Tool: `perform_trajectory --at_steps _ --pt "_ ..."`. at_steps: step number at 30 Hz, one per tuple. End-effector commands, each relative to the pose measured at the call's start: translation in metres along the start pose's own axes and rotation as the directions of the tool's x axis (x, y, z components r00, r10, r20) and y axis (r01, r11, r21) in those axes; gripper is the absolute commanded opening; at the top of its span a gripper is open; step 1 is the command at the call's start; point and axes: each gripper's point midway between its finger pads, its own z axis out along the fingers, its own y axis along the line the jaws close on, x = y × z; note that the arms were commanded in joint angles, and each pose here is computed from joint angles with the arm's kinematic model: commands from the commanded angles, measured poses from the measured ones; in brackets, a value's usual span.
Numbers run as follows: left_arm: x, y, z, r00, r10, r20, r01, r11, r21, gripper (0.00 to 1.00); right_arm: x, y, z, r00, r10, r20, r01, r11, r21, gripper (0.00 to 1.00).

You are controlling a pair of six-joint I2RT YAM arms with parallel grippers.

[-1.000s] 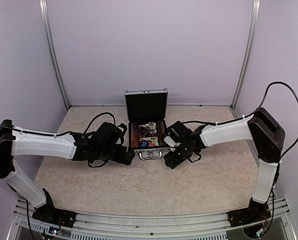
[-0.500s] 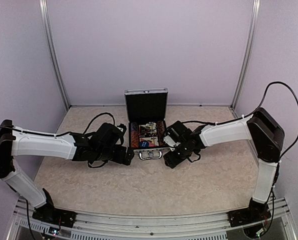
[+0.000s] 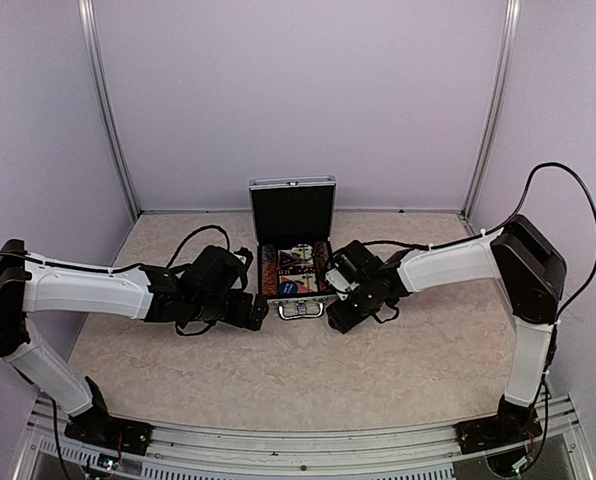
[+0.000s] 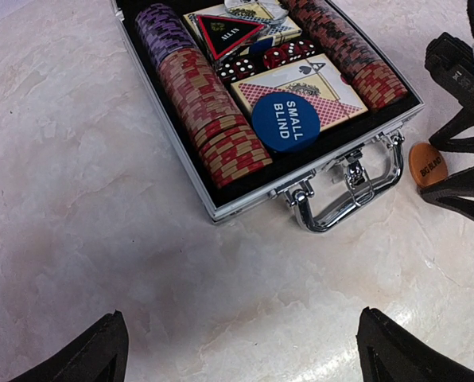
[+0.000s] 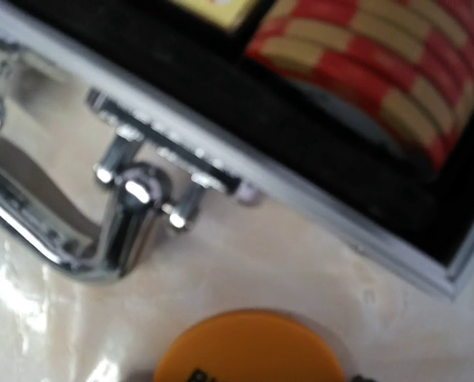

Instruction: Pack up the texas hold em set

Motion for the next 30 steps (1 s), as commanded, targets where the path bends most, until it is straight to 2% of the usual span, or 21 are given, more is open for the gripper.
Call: perform_trajectory --at_steps 1,11,19,30 --pt "-0.009 -0.003 -0.003 1.0 -0.015 0.023 0.015 1.0 -0.001 0.99 0.022 -0.002 0.018 0.998 0.011 -0.07 -0.011 1.0 -0.013 0.56" --pt "-0.013 -0.004 -0.003 1.0 -0.011 0.021 0.011 1.0 -0.005 0.99 0.019 -0.002 0.016 0.998 -0.005 -0.055 0.005 1.0 -0.016 0.39" --pt "-0.012 -0.005 -0.001 1.0 -0.011 0.018 0.011 1.0 -0.004 0.99 0.008 0.0 -0.002 1.0 -0.009 -0.013 0.009 1.0 -0.029 0.39" --pt "-0.014 -0.008 0.003 1.0 -0.012 0.015 0.012 1.0 0.003 0.99 -0.031 0.019 -0.061 0.992 -0.041 0.117 0.048 0.997 -0.058 0.4"
